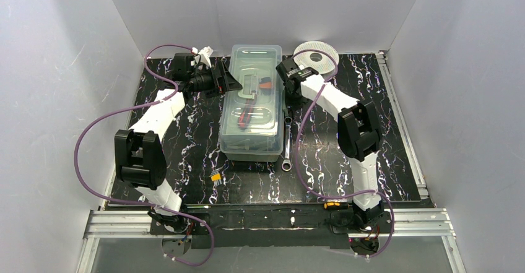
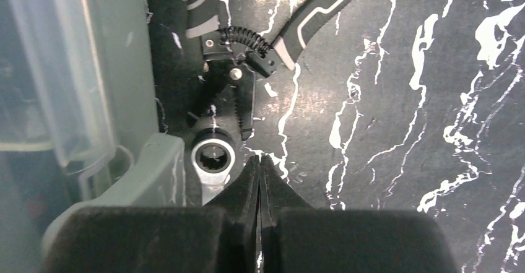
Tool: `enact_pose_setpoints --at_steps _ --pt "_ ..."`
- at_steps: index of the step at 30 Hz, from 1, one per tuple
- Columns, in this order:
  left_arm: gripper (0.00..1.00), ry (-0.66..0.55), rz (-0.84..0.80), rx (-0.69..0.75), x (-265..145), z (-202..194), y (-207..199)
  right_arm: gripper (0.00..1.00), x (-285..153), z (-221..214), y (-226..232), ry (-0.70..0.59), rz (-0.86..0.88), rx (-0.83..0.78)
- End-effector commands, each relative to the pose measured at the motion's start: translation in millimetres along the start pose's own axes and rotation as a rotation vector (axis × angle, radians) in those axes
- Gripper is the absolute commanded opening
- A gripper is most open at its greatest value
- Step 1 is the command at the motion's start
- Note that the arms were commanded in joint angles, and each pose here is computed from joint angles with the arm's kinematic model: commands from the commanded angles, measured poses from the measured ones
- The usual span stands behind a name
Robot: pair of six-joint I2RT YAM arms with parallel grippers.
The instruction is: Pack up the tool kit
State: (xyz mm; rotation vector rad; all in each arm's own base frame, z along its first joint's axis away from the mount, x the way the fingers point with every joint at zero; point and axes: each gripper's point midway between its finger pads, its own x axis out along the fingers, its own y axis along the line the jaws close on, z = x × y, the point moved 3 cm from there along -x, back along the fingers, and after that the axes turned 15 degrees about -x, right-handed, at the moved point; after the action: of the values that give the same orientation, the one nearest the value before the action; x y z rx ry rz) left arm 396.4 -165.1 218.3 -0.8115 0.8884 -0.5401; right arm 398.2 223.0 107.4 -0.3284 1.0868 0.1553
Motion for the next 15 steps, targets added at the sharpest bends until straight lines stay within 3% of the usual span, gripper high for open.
enact_pose_setpoints --at_steps 1,10,15 --pt "0.91 0.165 -0.036 -0.033 12.7 -37.6 -8.8 0.01 1.4 6.5 1.7 -0.019 -0.070 -0.037" --pt "0.91 0.171 -0.036 -0.036 12.6 -38.6 -8.6 0.01 16.7 4.1 20.6 0.017 0.027 -0.047" --pt "0.91 0.180 -0.040 -0.041 14.4 -39.2 -7.8 0.01 10.2 10.0 41.7 -0.032 0.190 -0.022"
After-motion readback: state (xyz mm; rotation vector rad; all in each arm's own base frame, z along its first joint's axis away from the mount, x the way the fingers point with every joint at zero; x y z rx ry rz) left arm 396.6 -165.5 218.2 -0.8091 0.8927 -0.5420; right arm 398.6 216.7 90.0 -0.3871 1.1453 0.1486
